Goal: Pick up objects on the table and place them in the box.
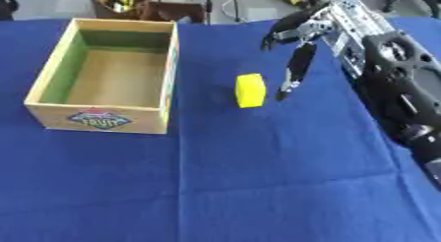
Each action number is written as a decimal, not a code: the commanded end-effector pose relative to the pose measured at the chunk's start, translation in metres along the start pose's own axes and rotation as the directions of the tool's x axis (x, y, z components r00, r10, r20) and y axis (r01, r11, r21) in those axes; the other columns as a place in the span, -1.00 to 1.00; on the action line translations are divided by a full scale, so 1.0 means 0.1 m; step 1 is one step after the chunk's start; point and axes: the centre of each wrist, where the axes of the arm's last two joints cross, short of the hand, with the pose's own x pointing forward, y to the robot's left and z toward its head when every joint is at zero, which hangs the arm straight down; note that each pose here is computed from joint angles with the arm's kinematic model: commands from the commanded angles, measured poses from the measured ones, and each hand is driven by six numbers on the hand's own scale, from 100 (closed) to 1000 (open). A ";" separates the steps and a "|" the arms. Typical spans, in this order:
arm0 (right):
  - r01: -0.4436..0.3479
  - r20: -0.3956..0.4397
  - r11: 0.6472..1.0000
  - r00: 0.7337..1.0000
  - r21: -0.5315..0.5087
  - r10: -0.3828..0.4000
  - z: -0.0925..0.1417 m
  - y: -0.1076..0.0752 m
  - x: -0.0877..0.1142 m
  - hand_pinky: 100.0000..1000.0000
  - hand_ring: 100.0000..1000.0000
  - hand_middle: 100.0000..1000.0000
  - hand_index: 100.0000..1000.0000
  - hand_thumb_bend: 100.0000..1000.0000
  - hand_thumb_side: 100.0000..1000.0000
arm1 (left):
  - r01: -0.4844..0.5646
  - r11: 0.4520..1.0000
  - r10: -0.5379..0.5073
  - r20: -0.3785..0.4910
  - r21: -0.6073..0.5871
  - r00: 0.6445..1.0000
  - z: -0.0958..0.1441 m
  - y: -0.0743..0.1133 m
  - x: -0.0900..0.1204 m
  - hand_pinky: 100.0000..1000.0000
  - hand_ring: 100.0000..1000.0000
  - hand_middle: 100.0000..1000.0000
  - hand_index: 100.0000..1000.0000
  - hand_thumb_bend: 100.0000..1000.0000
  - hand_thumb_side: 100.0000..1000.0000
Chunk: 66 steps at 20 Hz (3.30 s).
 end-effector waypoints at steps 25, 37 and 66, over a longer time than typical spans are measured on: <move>0.039 -0.024 0.998 0.999 -0.040 -0.040 -0.16 0.05 0.11 0.64 0.78 0.54 0.82 0.22 -0.11 | -0.006 1.000 0.007 0.020 -0.026 1.000 -0.05 -0.02 0.06 -0.14 0.06 0.21 0.50 -1.00 1.00; 0.015 -0.035 0.999 0.999 -0.036 -0.017 -0.22 0.10 0.14 0.63 0.78 0.47 0.77 0.04 -0.17 | -0.011 0.999 0.012 0.024 -0.030 1.000 -0.07 -0.03 0.06 -0.14 0.06 0.21 0.49 -1.00 1.00; 0.030 -0.018 0.996 0.999 -0.084 -0.031 -0.22 0.10 0.18 0.52 0.64 -0.04 0.39 -0.48 -0.14 | -0.021 0.999 0.022 0.014 -0.038 1.000 -0.05 -0.05 0.06 -0.15 0.06 0.21 0.48 -1.00 1.00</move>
